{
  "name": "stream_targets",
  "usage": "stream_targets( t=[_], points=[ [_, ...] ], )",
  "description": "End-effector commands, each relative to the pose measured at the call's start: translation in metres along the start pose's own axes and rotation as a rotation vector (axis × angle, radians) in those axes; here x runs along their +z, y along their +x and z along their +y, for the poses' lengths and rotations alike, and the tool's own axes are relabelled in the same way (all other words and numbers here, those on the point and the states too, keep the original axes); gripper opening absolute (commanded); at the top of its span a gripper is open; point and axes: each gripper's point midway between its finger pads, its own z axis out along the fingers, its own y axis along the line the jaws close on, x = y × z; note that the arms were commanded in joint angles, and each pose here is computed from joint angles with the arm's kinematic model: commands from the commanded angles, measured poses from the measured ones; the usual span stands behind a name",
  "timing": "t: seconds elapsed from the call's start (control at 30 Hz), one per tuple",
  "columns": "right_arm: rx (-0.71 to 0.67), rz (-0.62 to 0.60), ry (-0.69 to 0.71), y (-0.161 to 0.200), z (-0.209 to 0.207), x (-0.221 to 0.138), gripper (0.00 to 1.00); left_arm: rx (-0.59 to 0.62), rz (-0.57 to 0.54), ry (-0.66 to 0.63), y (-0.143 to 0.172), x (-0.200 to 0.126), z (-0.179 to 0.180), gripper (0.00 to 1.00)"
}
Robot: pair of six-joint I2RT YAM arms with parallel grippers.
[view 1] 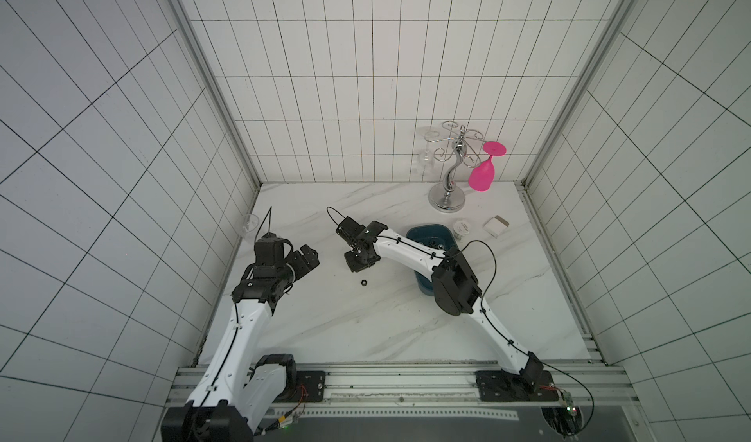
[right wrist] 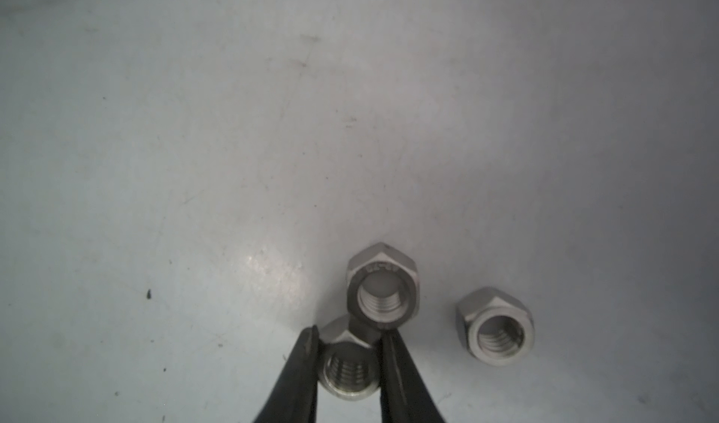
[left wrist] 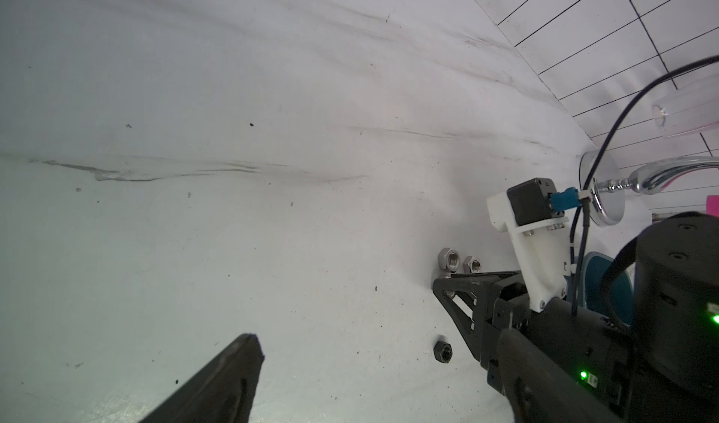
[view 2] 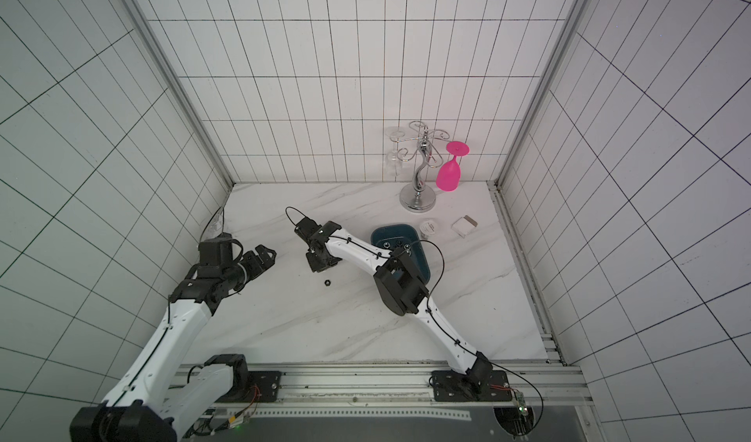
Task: Put the nuts on the desktop into the storage box
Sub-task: Pick up the nut from the center of the board, then place the nut in the storage box.
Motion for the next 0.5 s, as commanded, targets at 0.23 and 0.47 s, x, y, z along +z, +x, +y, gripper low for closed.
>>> stream_targets(
  t=[0.23,0.47],
  points=[
    [0.032,-0.174,-0.032,-0.027,-0.011,-0.098,0.15,0.015,0.008,0.071,0.001,-0.006,-0.013,0.98],
    [0.172,-0.239,0.006,0.004,-0.098,-0.159,0.14,-0.008,0.045,0.105,0.008,-0.003,-0.021,0.98]
  ],
)
